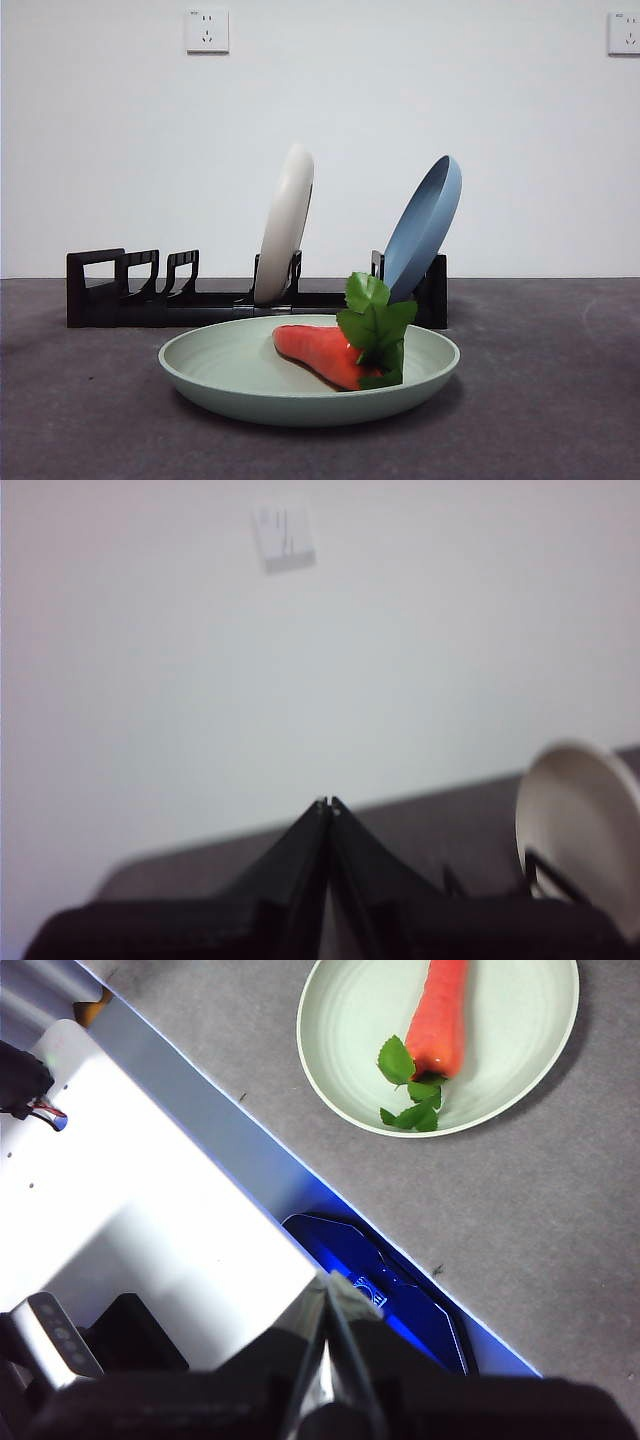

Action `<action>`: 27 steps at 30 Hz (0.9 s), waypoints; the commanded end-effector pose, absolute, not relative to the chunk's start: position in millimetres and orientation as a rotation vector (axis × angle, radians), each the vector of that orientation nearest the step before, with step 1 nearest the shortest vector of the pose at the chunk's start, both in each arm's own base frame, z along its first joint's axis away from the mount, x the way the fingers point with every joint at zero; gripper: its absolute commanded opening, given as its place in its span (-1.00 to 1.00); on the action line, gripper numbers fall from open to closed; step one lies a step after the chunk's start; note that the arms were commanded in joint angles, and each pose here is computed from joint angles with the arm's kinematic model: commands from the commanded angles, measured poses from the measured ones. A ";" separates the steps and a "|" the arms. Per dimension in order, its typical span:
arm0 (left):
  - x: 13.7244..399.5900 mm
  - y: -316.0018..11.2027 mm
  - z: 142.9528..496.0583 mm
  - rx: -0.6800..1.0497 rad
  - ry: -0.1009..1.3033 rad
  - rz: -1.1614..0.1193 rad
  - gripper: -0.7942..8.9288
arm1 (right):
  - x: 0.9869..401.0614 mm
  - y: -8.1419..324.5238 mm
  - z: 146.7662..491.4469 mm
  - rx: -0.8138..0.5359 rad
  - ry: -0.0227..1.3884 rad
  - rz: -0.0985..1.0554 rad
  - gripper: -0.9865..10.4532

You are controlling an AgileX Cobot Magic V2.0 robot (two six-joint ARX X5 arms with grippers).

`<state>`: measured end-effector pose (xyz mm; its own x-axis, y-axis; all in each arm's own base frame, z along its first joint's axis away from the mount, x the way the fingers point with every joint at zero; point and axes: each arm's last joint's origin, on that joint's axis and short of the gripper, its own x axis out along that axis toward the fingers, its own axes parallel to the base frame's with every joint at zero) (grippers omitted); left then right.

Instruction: Take the green plate from the plate rack,put the plate on the table,take the carrot from the table,put the carrot in the plate

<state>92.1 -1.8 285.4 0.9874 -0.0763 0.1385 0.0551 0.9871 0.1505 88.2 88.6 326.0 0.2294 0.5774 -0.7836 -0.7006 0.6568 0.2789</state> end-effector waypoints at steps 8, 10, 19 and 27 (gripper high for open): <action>101.9 -0.7 202.2 0.077 0.024 -0.065 -0.84 | 88.0 88.8 326.2 -0.141 1.002 0.884 -0.82; 101.5 -0.7 190.4 0.072 0.037 -0.065 -0.84 | 88.0 88.8 326.2 -0.141 1.002 0.884 -0.82; 99.7 -0.8 156.3 0.013 0.091 -0.066 -0.84 | 88.0 88.8 326.2 -0.141 1.002 0.884 -0.82; 96.1 -0.9 147.7 -0.017 0.174 -0.068 -0.84 | 88.0 88.8 326.2 -0.141 1.002 0.884 -0.82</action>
